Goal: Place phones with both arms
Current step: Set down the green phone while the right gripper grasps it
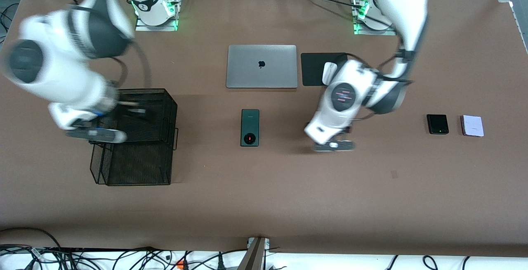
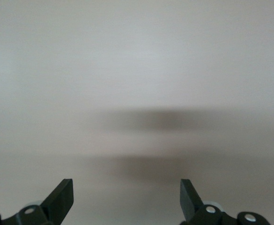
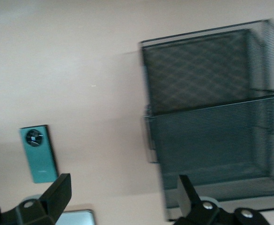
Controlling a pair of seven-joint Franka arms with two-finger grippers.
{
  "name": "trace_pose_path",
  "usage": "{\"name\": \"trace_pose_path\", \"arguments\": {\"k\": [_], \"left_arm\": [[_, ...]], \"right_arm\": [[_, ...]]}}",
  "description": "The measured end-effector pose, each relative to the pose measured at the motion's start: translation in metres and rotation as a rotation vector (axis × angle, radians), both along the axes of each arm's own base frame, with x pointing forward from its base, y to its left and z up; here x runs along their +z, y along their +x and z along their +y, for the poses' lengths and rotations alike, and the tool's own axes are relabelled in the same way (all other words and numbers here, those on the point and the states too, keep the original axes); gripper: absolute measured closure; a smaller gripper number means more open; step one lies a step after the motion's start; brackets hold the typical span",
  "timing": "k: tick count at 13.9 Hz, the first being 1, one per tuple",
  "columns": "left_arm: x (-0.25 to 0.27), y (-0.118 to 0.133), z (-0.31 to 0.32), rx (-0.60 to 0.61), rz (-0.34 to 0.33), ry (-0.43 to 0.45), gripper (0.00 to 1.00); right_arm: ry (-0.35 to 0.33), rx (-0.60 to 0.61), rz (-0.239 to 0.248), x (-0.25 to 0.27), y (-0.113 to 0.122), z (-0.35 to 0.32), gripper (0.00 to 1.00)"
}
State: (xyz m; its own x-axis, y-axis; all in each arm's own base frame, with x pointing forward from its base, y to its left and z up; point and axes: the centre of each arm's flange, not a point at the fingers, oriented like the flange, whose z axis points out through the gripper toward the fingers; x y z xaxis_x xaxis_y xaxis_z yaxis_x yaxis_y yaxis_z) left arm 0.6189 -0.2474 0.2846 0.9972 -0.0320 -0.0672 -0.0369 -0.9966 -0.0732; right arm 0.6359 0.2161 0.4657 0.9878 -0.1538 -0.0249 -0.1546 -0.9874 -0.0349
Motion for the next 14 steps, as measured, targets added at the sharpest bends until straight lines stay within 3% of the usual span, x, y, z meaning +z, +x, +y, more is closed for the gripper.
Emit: {"name": "trace_pose_path", "arguments": {"k": [3,8,14], "left_arm": [[0.011,0.009,0.113,-0.096,0.044,-0.010,0.00],[0.022,0.014,0.248,-0.237,0.070,-0.042,0.00],[0.038,0.001,0.401,-0.231,0.028,-0.044,0.00]], "right_arm": [[0.001,-0.048,-0.006,-0.049,-0.018,0.094,0.00],[-0.003,-0.002,-0.004,-0.142,-0.057,0.199,0.00],[-0.003,0.027,-0.042,-0.231,-0.059,0.220,0.00]]}}
